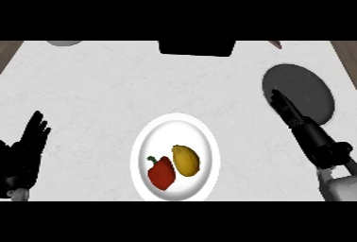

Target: Pick the lemon from the plate and place it in the pan

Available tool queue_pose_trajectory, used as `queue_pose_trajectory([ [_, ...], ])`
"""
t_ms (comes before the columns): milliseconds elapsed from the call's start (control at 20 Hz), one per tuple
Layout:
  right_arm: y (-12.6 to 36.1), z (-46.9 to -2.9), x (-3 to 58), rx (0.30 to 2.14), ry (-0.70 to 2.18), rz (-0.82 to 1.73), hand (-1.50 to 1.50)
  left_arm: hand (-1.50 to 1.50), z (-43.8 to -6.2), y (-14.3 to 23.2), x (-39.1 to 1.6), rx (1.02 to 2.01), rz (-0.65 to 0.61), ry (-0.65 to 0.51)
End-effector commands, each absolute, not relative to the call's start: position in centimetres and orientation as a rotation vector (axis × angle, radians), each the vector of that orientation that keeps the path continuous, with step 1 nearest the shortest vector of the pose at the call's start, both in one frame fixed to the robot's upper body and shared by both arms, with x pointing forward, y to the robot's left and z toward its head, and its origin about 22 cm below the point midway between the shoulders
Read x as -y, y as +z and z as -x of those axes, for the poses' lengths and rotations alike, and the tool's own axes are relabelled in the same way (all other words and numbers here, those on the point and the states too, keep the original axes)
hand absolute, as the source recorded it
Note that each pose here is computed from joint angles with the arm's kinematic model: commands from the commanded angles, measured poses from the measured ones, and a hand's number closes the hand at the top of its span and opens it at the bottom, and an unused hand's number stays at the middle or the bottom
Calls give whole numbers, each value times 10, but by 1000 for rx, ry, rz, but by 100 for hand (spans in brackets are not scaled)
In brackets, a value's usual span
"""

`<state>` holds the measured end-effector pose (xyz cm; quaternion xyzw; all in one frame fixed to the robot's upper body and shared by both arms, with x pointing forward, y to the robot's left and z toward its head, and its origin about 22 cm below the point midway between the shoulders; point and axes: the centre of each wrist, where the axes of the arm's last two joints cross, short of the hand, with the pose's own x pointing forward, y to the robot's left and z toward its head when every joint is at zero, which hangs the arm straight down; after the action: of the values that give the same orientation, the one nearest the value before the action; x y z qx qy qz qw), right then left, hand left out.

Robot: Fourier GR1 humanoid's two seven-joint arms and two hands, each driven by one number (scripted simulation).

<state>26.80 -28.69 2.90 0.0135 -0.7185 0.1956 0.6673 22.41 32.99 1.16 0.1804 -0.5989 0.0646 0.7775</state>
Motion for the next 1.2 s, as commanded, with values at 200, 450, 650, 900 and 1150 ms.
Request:
queue_pose_trajectory([
  [200,95,-301,151,1810,724,-828,150,0,-263,54,-278,1533,-162,18],
  [450,101,-331,194,2036,958,-630,150,0,-269,61,-263,1515,-74,30],
  [650,95,-361,235,1974,1089,-533,-150,0,-283,54,-270,1528,-78,20],
  [900,122,-378,232,2051,1344,-447,-150,0,-277,44,-260,1526,-74,17],
  [1150,161,-394,189,2044,1487,-434,-150,0,-288,70,-268,1511,-85,24],
])
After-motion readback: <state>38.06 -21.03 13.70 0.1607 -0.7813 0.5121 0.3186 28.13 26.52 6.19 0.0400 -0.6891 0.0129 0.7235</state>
